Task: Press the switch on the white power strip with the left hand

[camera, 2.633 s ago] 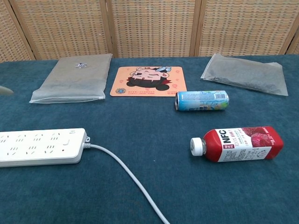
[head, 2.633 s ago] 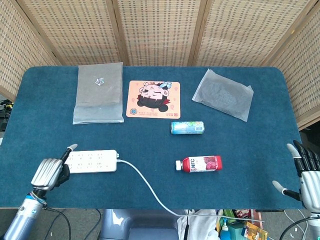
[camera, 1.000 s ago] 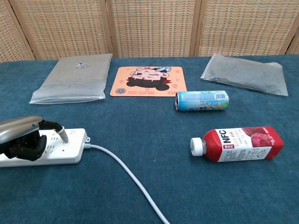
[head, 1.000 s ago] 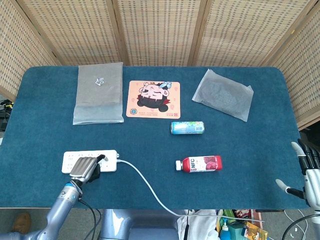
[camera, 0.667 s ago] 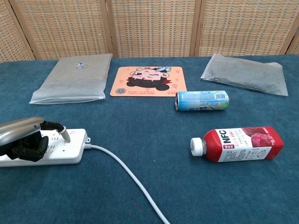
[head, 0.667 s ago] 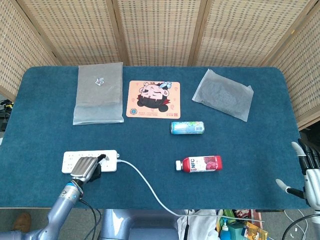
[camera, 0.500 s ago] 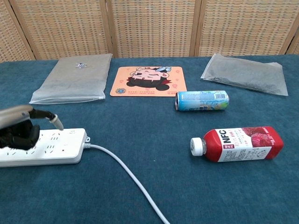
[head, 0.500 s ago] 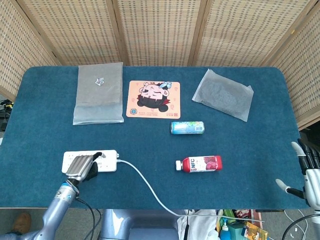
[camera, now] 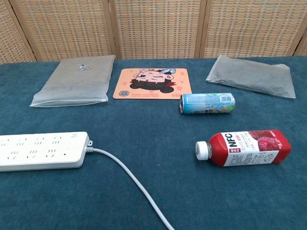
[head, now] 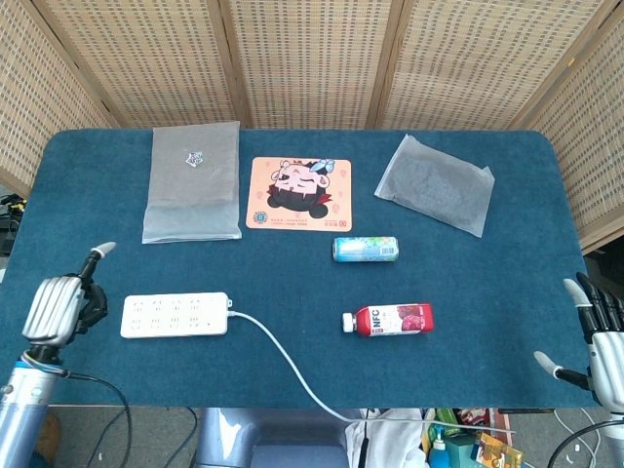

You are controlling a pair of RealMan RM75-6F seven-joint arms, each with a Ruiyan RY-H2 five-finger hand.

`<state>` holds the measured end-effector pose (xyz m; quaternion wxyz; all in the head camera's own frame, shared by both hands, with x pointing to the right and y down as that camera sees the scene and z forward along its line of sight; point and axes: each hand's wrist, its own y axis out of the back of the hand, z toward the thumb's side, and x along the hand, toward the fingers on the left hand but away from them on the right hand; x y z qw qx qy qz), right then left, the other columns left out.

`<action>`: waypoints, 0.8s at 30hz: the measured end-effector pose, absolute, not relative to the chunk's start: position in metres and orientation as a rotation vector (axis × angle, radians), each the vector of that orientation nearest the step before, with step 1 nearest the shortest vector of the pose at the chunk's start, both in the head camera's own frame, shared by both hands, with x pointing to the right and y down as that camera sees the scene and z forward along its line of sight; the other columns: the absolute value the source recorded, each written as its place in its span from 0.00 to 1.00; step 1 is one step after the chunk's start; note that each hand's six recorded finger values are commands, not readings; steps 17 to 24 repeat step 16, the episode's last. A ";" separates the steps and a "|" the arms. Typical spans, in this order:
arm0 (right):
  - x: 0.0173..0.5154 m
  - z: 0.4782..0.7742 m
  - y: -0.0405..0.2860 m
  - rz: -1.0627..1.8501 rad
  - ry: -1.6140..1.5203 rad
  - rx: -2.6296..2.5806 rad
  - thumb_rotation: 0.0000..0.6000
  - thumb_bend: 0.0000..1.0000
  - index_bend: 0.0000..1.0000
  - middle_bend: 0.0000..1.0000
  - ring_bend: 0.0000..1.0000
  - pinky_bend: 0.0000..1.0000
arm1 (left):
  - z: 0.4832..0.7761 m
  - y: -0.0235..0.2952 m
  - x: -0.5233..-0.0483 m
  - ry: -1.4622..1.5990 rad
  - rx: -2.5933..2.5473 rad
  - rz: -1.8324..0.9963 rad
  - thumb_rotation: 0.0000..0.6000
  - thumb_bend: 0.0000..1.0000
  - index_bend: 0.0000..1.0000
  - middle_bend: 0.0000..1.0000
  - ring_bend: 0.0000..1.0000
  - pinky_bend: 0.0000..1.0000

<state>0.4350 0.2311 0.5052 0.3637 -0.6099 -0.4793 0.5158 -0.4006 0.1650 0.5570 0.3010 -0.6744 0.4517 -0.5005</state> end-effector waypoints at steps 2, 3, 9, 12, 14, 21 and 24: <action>0.435 0.505 0.231 1.327 -1.233 -1.569 1.00 0.00 0.00 0.00 0.00 0.00 | 0.552 0.170 -0.413 1.203 -1.733 -1.345 1.00 0.00 0.00 0.00 0.00 0.00; 0.434 0.505 0.231 1.327 -1.232 -1.570 1.00 0.00 0.00 0.00 0.00 0.00 | 0.549 0.173 -0.420 1.208 -1.705 -1.353 1.00 0.00 0.00 0.00 0.00 0.00; 0.434 0.506 0.232 1.331 -1.227 -1.565 1.00 0.00 0.00 0.00 0.00 0.00 | 0.539 0.195 -0.451 1.218 -1.598 -1.394 1.00 0.00 0.00 0.00 0.00 0.00; 0.434 0.506 0.232 1.331 -1.225 -1.561 1.00 0.00 0.00 0.00 0.00 0.00 | 0.539 0.196 -0.455 1.203 -1.587 -1.407 1.00 0.00 0.00 0.00 0.00 0.00; 0.434 0.506 0.232 1.332 -1.222 -1.561 1.00 0.00 0.00 0.00 0.00 0.00 | 0.539 0.196 -0.458 1.198 -1.582 -1.418 1.00 0.00 0.00 0.00 0.00 0.00; 0.433 0.507 0.232 1.333 -1.219 -1.562 1.00 0.00 0.00 0.00 0.00 0.00 | 0.540 0.196 -0.459 1.199 -1.582 -1.423 1.00 0.00 0.00 0.00 0.00 0.00; 0.433 0.507 0.232 1.333 -1.219 -1.562 1.00 0.00 0.00 0.00 0.00 0.00 | 0.540 0.196 -0.459 1.199 -1.582 -1.423 1.00 0.00 0.00 0.00 0.00 0.00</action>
